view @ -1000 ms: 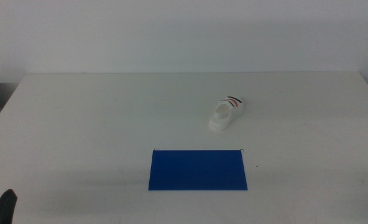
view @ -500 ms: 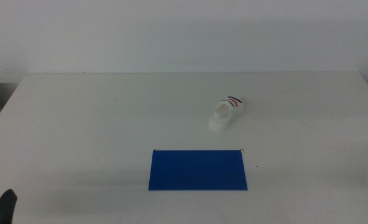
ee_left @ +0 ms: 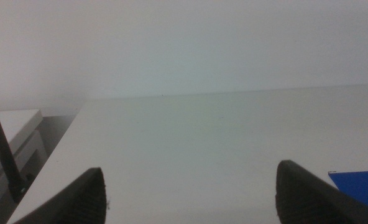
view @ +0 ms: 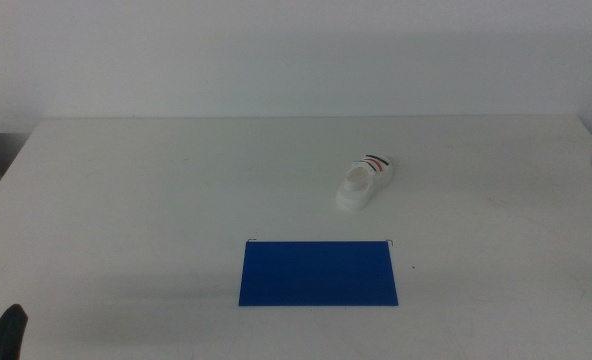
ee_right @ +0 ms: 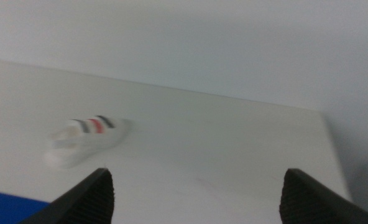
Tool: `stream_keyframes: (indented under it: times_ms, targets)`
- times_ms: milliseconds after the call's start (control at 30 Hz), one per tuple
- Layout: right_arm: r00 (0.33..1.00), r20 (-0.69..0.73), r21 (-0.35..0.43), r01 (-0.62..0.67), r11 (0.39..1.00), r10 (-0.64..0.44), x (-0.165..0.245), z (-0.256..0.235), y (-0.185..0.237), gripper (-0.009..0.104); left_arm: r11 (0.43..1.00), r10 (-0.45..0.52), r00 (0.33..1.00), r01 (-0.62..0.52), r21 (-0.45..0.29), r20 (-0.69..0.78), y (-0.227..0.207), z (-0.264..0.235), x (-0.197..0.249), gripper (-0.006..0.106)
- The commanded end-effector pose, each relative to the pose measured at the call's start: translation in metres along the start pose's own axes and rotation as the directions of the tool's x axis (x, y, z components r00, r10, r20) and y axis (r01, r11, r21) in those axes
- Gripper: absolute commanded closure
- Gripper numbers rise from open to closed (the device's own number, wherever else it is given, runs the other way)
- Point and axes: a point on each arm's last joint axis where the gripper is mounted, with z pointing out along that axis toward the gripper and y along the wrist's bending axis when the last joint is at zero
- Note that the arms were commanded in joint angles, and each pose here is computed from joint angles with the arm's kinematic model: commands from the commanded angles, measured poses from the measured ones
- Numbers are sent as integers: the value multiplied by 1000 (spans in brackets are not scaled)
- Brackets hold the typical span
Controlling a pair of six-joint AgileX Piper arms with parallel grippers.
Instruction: Use one arm to grab the shoe from the table and place it on the mat.
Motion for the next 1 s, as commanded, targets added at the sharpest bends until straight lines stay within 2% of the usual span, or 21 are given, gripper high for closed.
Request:
stream_keyframes:
  times_ms: [0, 167, 300, 400, 500, 633, 733, 833, 967]
  targets:
    - [997, 72, -45, 33, 998, -30, -29, 10, 8, 3, 1000, -14, 996, 14, -1, 88, 0, -1, -6, 7]
    - [998, -51, -153, 34, 988, -42, -54, 41, 36, 3, 1000, -14, 996, 14, -1, 88, 0, -1, -6, 7]
    - [990, -141, -197, -55, 979, 27, -74, 66, 59, 3, 1000, -14, 996, 14, -1, 88, 0, -1, -6, 7]
    - [968, -216, -189, -169, 967, 127, -85, 87, 76, 3, 1000, -14, 996, 14, -1, 88, 0, -1, -6, 7]
    - [934, -281, -147, -270, 952, 221, -98, 107, 94, 3, 1000, -14, 996, 14, -1, 88, 0, -1, -6, 7]
    - [898, -342, -86, -323, 942, 277, -109, 132, 122, 3, 1000, -14, 996, 14, -1, 88, 0, -1, -6, 7]
    - [861, -398, -13, -351, 936, 317, -111, 155, 141, 3, 1000, -14, 996, 14, -1, 88, 0, -1, -6, 7]
    - [809, -440, 108, -383, 917, 390, -111, 179, 152, 3, 1000, -14, 996, 14, -1, 88, 0, -1, -6, 7]
    - [728, -461, 273, -427, 862, 507, -111, 203, 160, 3, 1000, -14, 996, 14, -1, 88, 0, -1, -6, 7]
